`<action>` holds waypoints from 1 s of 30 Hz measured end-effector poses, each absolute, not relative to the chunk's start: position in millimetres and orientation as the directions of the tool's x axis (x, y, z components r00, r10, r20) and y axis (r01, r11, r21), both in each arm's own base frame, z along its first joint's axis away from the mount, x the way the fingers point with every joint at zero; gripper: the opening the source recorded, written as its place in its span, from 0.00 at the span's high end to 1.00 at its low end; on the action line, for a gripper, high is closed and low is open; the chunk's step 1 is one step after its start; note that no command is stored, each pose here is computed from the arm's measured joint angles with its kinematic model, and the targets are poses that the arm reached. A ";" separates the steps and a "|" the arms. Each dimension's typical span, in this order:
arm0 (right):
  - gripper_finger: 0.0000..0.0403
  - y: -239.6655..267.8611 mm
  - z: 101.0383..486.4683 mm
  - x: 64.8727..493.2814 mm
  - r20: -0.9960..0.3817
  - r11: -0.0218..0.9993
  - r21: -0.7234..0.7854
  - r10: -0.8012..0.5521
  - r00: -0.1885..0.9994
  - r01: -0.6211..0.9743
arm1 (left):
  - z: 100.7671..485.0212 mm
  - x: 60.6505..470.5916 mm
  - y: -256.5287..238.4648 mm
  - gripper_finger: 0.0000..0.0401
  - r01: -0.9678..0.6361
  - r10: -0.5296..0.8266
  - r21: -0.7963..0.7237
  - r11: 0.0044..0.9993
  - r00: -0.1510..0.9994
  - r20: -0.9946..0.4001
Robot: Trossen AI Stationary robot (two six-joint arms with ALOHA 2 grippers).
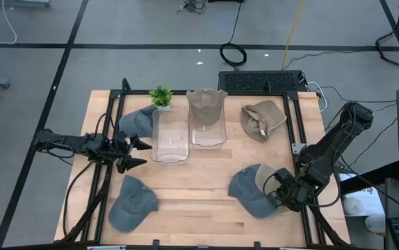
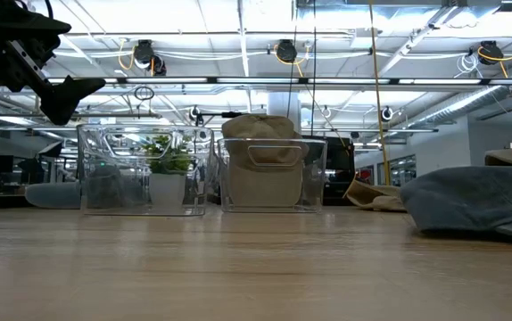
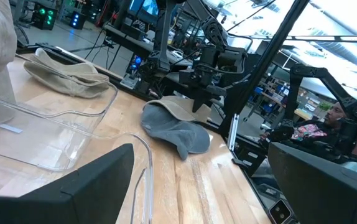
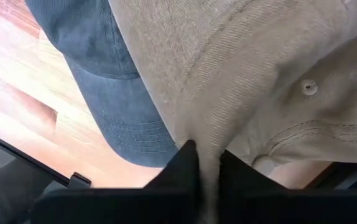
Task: Pick & Place hat
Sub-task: Put the bottom brown cap into the right transparent bin
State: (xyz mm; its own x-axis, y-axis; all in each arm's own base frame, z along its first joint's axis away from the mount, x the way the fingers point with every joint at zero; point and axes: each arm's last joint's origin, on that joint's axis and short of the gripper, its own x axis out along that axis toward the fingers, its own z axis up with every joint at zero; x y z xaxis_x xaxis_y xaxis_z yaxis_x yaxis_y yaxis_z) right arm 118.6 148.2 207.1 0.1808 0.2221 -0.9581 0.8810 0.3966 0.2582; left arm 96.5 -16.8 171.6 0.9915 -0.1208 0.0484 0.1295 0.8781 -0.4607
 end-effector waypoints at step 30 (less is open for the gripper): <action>1.00 91.7 332.5 109.1 -0.983 0.686 0.182 0.119 0.138 0.705 | 171.5 96.6 -16.8 0.05 0.129 -0.121 -0.461 0.878 0.992 0.048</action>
